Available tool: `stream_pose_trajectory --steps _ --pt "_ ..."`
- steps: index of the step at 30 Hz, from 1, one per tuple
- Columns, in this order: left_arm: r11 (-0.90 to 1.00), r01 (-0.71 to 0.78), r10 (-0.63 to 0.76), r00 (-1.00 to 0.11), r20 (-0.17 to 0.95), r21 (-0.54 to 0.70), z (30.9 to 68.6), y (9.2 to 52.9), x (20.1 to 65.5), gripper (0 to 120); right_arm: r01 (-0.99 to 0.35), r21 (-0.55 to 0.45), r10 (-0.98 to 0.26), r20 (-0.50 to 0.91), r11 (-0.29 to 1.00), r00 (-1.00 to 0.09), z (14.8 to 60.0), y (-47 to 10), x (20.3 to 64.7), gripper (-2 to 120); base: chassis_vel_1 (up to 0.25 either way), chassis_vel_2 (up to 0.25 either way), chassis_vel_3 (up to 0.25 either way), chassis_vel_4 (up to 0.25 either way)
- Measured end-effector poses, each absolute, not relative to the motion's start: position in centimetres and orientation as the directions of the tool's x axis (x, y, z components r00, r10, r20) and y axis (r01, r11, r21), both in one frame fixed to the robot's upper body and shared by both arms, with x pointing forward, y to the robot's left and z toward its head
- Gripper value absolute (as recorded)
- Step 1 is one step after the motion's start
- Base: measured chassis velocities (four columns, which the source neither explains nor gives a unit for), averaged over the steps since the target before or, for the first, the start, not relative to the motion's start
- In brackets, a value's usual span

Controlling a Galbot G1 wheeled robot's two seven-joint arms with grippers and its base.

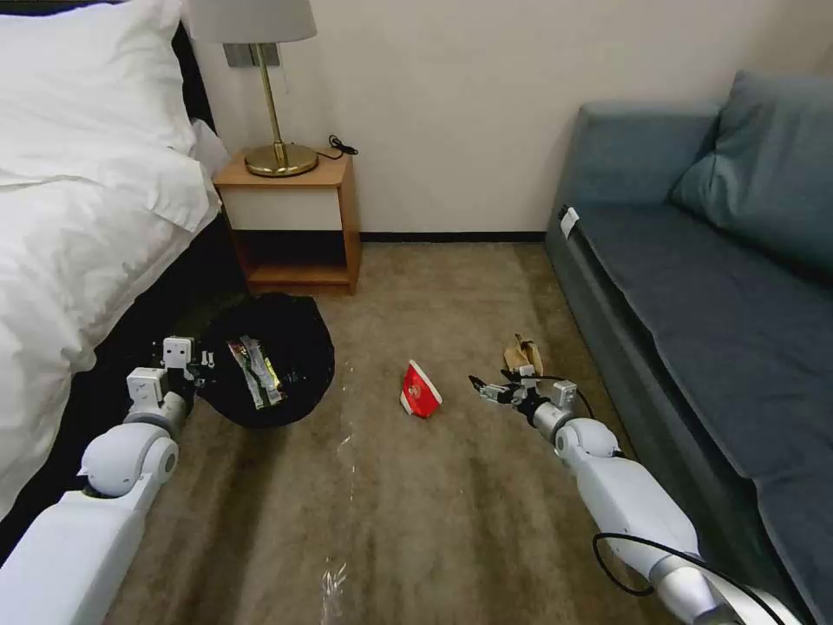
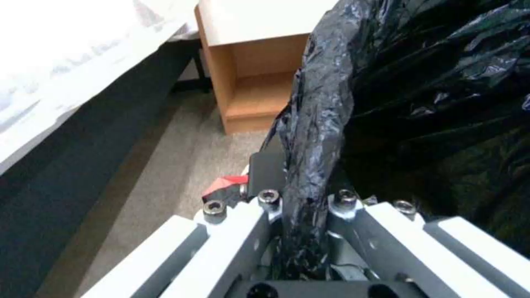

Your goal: Pick up the trash bin, then pick up the garbage on the floor and place it into the trash bin.

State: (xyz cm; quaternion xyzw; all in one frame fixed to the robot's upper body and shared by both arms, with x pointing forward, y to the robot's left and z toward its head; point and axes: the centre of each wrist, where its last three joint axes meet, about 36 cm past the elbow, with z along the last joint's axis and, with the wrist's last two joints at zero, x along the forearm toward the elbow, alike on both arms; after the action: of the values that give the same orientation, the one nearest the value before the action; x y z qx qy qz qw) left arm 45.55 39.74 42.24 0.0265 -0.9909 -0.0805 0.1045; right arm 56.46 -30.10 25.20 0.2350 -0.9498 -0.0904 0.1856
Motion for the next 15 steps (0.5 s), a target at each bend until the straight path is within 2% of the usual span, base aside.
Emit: stream_pose_trajectory --steps 15 --pt "0.985 -0.02 -0.055 -0.978 0.202 0.171 42.26 39.61 45.37 2 -0.402 0.262 -0.472 0.314 0.877 -0.824 24.91 -30.47 56.28 100 -0.17 0.179 0.173 -0.183"
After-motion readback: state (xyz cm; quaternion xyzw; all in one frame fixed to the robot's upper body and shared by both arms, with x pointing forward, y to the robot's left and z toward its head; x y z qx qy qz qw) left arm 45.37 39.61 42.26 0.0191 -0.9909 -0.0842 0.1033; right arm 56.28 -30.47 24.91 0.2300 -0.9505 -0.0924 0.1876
